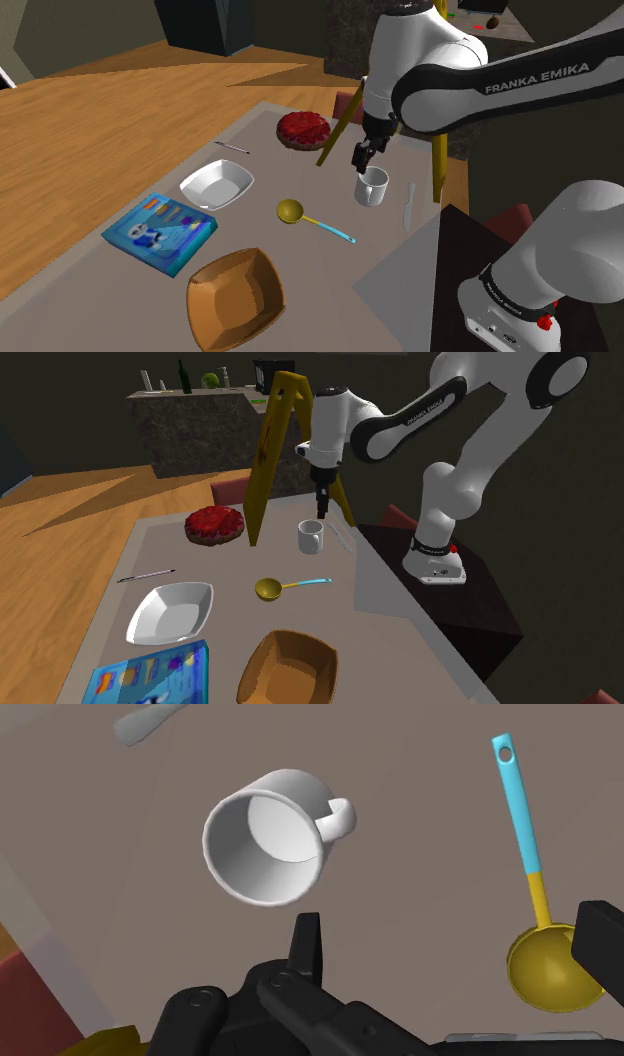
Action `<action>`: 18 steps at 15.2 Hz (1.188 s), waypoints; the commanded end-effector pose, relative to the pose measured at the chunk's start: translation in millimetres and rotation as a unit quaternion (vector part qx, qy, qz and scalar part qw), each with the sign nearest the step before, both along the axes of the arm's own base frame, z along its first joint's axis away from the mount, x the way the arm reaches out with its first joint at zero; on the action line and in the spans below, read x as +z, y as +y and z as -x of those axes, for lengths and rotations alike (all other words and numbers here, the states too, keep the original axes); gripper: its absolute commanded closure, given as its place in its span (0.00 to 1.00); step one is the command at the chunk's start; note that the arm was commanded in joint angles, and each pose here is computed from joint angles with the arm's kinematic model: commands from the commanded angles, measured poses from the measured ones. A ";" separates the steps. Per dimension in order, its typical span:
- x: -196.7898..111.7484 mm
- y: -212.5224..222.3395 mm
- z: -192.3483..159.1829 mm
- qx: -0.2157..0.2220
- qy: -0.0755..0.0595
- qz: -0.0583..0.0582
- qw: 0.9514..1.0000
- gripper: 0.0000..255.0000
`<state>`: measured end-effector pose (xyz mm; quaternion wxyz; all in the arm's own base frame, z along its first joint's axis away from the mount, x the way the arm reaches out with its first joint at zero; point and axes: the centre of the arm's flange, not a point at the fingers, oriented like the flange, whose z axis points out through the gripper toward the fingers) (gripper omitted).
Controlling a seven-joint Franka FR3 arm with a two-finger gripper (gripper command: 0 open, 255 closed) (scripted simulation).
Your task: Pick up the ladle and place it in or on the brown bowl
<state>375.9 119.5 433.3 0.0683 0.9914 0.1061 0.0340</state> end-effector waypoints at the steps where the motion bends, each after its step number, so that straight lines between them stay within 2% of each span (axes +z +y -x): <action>1: -20.3 12.7 -8.9 0.015 -0.003 0.000 1.000 0.00; 9: -104.5 66.1 -38.9 0.071 -0.009 0.003 0.997 0.00; 18: -199.2 129.2 -66.6 0.135 -0.017 0.006 0.991 0.00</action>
